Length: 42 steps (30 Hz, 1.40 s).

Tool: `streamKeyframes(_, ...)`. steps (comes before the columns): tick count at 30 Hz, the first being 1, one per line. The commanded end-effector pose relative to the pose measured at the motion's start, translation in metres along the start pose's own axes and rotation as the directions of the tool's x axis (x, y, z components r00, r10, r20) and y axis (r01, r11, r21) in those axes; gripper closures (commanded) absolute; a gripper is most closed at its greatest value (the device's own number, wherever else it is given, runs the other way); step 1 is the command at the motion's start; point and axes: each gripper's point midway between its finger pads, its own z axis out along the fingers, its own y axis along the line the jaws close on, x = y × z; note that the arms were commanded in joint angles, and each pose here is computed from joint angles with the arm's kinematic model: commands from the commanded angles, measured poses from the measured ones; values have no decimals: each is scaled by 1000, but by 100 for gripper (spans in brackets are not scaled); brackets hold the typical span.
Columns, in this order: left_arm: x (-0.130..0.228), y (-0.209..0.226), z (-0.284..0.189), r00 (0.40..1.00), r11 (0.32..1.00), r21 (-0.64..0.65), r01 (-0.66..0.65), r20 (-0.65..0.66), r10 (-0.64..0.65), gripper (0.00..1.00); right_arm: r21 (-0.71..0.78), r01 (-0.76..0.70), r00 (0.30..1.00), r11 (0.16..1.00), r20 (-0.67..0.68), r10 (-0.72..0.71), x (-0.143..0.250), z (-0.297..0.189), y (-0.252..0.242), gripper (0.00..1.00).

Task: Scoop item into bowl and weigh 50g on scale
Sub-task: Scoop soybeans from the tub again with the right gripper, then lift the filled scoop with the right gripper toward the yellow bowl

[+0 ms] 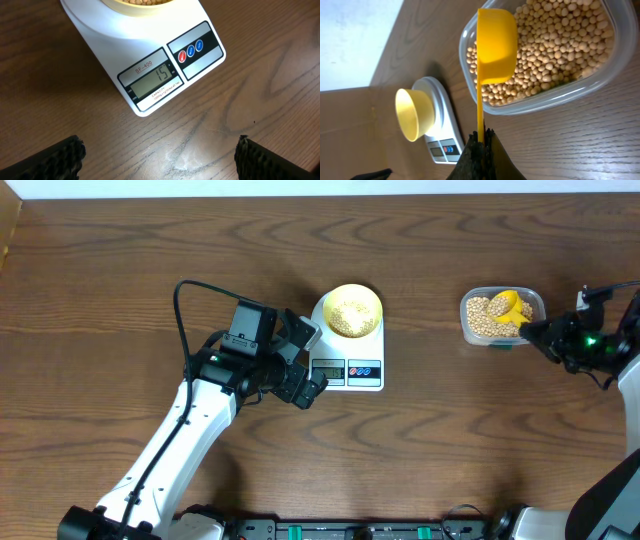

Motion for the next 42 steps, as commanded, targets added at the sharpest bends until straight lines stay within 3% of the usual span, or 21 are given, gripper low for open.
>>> streamKeyframes(1, 1, 3, 2, 1000, 1000, -9, -4, -8, 4, 2, -63, -46, 999, 997, -2, 46, -4, -5, 8, 99)
streamKeyframes(17, 1, 3, 2, 1000, 1000, -8, -4, -8, 4, 2, -286, -78, 997, 955, -45, 68, -2, -18, 41, 99)
streamKeyframes(42, 1, 3, 2, 1000, 1000, -8, -4, -8, 4, 2, -437, -72, 986, 897, -168, -2, 23, -7, 91, 99)
